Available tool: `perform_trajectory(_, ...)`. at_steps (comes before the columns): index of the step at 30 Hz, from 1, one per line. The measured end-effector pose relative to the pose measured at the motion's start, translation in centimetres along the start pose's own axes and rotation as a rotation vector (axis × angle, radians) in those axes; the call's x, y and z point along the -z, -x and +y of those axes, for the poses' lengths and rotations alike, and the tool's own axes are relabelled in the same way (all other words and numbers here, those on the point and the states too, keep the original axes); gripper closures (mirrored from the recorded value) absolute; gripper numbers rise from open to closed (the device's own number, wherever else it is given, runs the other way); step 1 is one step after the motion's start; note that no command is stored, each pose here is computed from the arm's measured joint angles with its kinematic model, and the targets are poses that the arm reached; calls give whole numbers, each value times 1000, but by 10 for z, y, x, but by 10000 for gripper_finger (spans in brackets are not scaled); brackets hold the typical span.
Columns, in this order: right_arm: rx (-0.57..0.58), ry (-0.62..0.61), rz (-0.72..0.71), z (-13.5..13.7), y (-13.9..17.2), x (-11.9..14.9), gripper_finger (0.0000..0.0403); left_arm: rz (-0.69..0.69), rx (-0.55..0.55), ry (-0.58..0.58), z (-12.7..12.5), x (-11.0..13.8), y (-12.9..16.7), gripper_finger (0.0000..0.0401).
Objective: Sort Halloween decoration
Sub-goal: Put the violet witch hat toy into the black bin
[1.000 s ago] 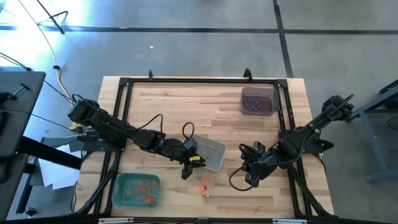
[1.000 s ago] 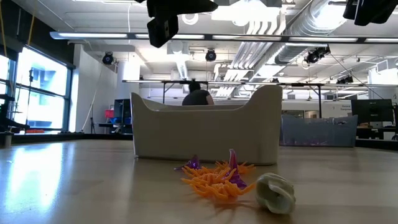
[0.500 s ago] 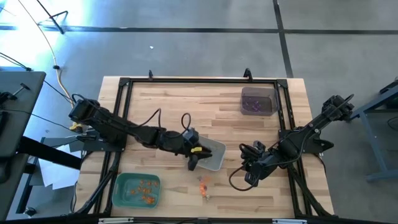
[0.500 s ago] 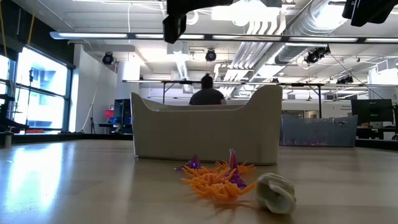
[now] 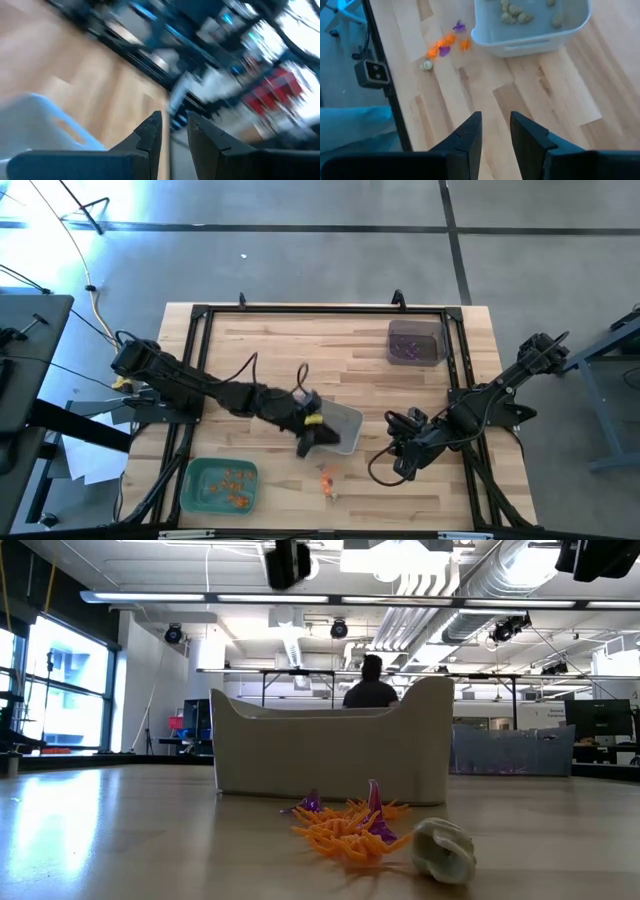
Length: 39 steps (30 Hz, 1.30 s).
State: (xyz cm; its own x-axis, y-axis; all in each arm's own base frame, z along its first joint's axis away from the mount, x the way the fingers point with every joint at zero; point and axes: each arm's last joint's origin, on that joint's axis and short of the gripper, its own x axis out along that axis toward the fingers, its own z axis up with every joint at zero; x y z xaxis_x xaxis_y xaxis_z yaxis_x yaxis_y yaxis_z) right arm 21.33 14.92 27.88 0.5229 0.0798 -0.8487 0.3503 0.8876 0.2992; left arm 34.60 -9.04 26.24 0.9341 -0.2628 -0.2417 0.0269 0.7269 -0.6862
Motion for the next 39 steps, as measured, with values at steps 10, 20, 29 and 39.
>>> perform_trajectory(10, -33, 2, 58, 1, 0, 2, 309, 295, -88, -209, -38, 15, 5, 325)
perform_trajectory(20, -29, -53, 60, 1, 0, 2, 309, 522, -235, -679, -44, 40, 21, 325)
perform_trajectory(29, -24, -67, 63, 0, 0, 2, 309, 530, -243, -819, -55, 57, 22, 325)
perform_trajectory(39, -6, -126, 45, -1, 0, 2, 309, 646, -287, -826, -32, 108, -17, 325)
